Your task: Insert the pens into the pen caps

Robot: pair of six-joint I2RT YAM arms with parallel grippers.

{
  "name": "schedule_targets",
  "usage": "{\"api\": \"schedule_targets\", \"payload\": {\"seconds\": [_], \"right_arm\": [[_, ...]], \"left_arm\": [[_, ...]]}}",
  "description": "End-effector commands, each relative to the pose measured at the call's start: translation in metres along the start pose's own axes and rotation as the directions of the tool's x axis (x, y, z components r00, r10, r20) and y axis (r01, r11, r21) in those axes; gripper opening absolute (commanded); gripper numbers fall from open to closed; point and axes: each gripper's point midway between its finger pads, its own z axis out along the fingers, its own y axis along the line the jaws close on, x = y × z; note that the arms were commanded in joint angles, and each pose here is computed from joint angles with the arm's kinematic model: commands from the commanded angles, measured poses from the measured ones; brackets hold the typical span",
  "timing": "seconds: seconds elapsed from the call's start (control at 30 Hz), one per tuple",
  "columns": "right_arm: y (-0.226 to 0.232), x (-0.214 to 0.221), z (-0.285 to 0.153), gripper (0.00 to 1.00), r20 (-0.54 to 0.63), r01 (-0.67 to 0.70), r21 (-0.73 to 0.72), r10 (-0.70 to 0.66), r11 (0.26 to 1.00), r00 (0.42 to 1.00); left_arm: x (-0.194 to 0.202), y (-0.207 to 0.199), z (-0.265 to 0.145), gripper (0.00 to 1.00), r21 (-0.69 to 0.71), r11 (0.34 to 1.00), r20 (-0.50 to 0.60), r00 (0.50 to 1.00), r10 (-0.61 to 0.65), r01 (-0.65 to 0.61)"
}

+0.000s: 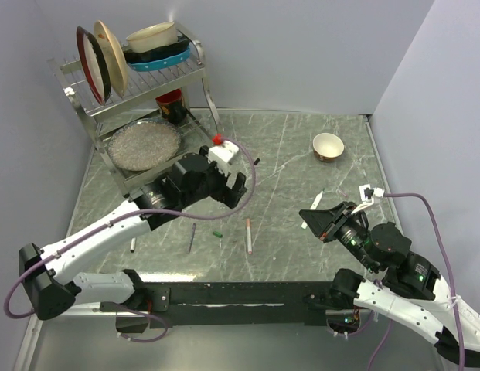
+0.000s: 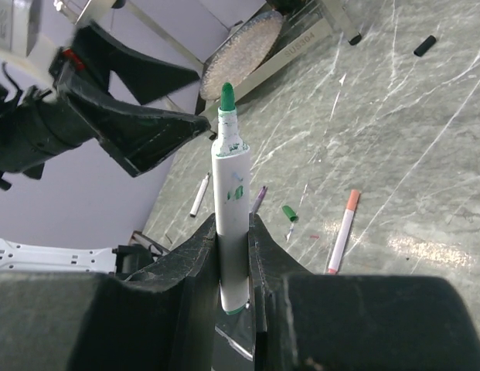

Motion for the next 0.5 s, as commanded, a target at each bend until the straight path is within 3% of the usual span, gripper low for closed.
{"api": "schedule_targets", "payload": {"seconds": [0.0, 0.07, 0.13, 0.23, 0.27, 0.3, 0.33, 0.4, 0.43, 0.47], "right_arm": [[0.003, -0.007, 0.000, 0.00, 0.024, -0.015, -0.003, 0.015, 1.000, 1.000], [0.000, -0.004, 0.002, 0.00, 0.023, -0.019, 0.005, 0.018, 1.000, 1.000], [0.001, -0.004, 0.002, 0.00, 0.026, -0.022, 0.002, 0.022, 1.000, 0.999], [0.001, 0.000, 0.005, 0.00, 0.014, -0.023, 0.001, 0.023, 1.000, 1.000], [0.001, 0.000, 0.005, 0.00, 0.013, -0.023, 0.002, 0.023, 1.000, 1.000], [0.001, 0.001, 0.006, 0.00, 0.010, -0.023, 0.003, 0.023, 1.000, 1.000], [0.000, 0.001, 0.006, 0.00, 0.008, -0.024, 0.005, 0.024, 1.000, 1.000], [0.000, 0.002, 0.006, 0.00, 0.008, -0.026, 0.007, 0.026, 1.000, 1.000], [-0.002, 0.003, 0.007, 0.00, 0.007, -0.027, 0.010, 0.027, 1.000, 1.000], [-0.001, 0.003, 0.007, 0.00, 0.008, -0.028, 0.007, 0.028, 1.000, 1.000]], "left_arm": [[-0.012, -0.034, -0.002, 0.99, 0.225, 0.877, -0.019, 0.902, -0.431, 0.424], [-0.014, -0.018, 0.004, 0.99, 0.152, 0.775, 0.008, 0.784, -0.621, 0.613], [-0.015, -0.015, 0.005, 1.00, 0.159, 0.687, -0.019, 0.697, -0.716, 0.709], [0.000, 0.019, 0.009, 0.94, -0.032, 0.522, 0.059, 0.523, -0.851, 0.853], [0.007, 0.026, 0.009, 0.96, -0.075, 0.484, 0.083, 0.489, -0.868, 0.872], [0.026, 0.046, 0.007, 0.95, -0.195, 0.417, 0.158, 0.449, -0.880, 0.887], [0.037, 0.048, 0.005, 0.95, -0.245, 0.226, 0.197, 0.277, -0.940, 0.943], [0.050, 0.049, 0.012, 0.95, -0.307, 0.144, 0.207, 0.214, -0.955, 0.941], [0.084, 0.046, 0.004, 0.92, -0.444, 0.004, 0.222, 0.114, -0.968, 0.896], [0.083, 0.043, 0.005, 0.83, -0.473, -0.029, 0.215, 0.083, -0.973, 0.880]]}}
